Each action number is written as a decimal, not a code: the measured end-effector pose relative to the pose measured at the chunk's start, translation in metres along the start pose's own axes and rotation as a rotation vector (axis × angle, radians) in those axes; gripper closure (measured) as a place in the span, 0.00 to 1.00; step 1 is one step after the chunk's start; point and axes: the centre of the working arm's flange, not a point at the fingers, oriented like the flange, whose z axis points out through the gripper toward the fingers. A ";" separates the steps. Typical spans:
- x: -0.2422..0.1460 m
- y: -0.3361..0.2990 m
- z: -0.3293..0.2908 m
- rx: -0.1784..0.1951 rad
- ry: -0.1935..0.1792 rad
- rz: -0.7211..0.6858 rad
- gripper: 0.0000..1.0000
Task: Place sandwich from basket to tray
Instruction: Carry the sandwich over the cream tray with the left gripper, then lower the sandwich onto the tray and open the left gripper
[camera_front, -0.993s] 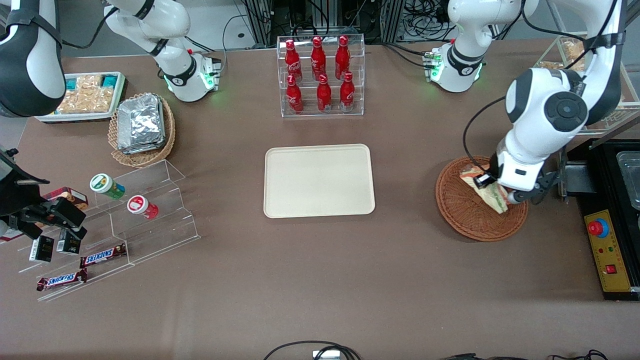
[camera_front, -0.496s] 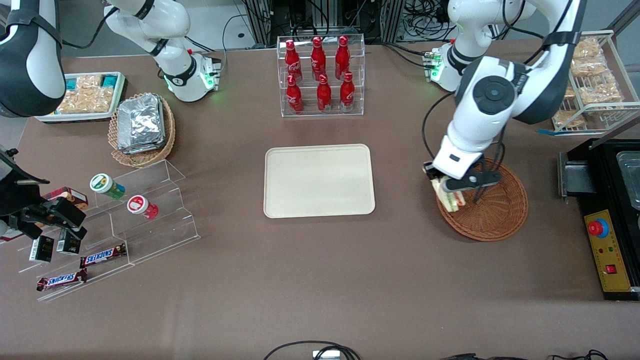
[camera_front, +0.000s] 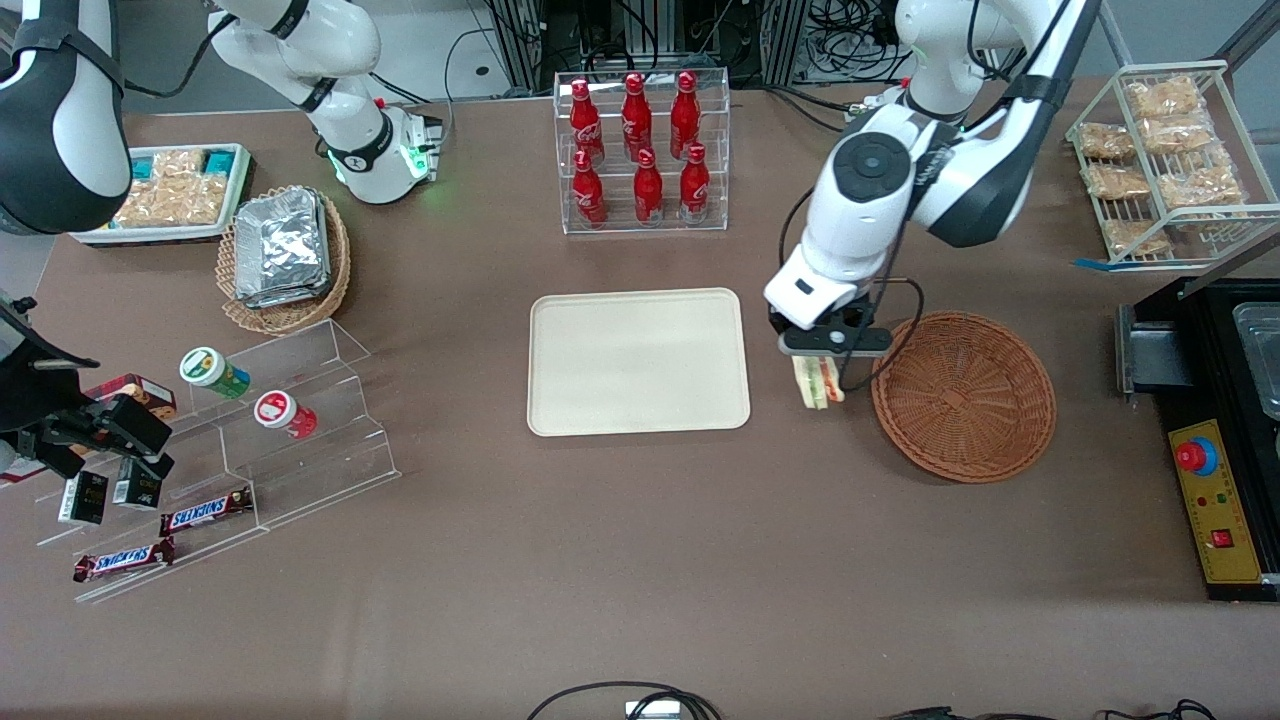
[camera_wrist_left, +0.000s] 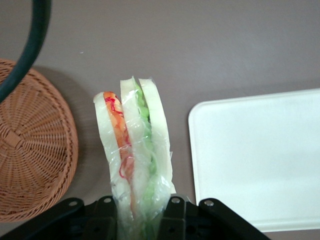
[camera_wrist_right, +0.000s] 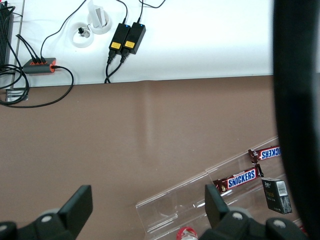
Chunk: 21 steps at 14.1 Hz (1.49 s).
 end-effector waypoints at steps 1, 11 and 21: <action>-0.004 0.014 0.003 -0.003 -0.004 0.030 0.80; -0.036 0.126 0.099 0.023 -0.050 0.150 0.80; -0.060 0.158 0.153 -0.003 -0.078 0.152 0.80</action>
